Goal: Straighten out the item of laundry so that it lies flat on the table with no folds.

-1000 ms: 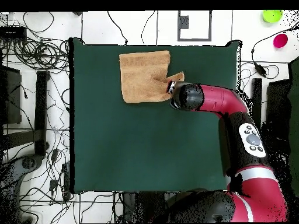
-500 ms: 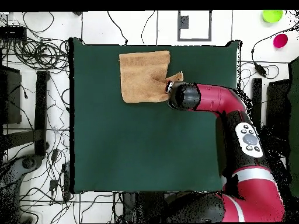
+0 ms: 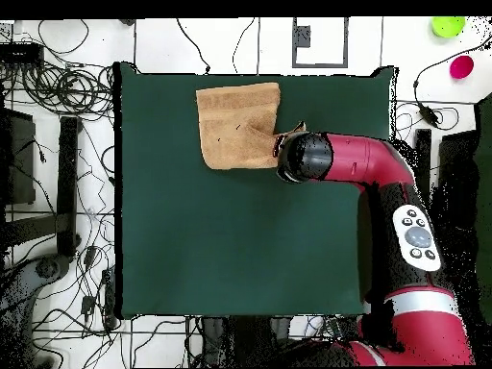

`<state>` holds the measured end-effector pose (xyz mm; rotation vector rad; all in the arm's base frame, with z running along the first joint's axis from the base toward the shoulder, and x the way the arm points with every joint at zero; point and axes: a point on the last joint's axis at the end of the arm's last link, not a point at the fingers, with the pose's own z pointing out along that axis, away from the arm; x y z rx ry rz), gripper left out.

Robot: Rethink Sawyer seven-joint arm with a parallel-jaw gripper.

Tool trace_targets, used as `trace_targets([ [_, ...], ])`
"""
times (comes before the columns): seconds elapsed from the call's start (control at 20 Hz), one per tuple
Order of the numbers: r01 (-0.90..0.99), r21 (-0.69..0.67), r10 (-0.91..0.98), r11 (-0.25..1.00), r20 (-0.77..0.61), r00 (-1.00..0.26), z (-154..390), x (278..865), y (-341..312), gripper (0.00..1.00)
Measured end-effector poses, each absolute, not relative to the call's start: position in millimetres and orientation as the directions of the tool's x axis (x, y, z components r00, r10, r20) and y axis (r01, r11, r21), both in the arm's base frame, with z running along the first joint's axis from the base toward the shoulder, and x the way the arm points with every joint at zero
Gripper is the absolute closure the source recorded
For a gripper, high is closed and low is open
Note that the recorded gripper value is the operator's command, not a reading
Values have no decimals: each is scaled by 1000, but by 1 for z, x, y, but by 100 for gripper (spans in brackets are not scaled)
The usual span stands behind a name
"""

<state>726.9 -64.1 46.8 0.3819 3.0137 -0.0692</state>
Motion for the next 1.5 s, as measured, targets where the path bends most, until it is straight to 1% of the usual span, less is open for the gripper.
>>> trace_targets([
  [0.4,245,-52,241,968,-77,-968,75,725,-57,100],
  [1.05,253,-78,249,964,-59,-967,102,716,-60,100],
  [1.5,263,-114,265,958,7,-964,116,704,-63,100],
])
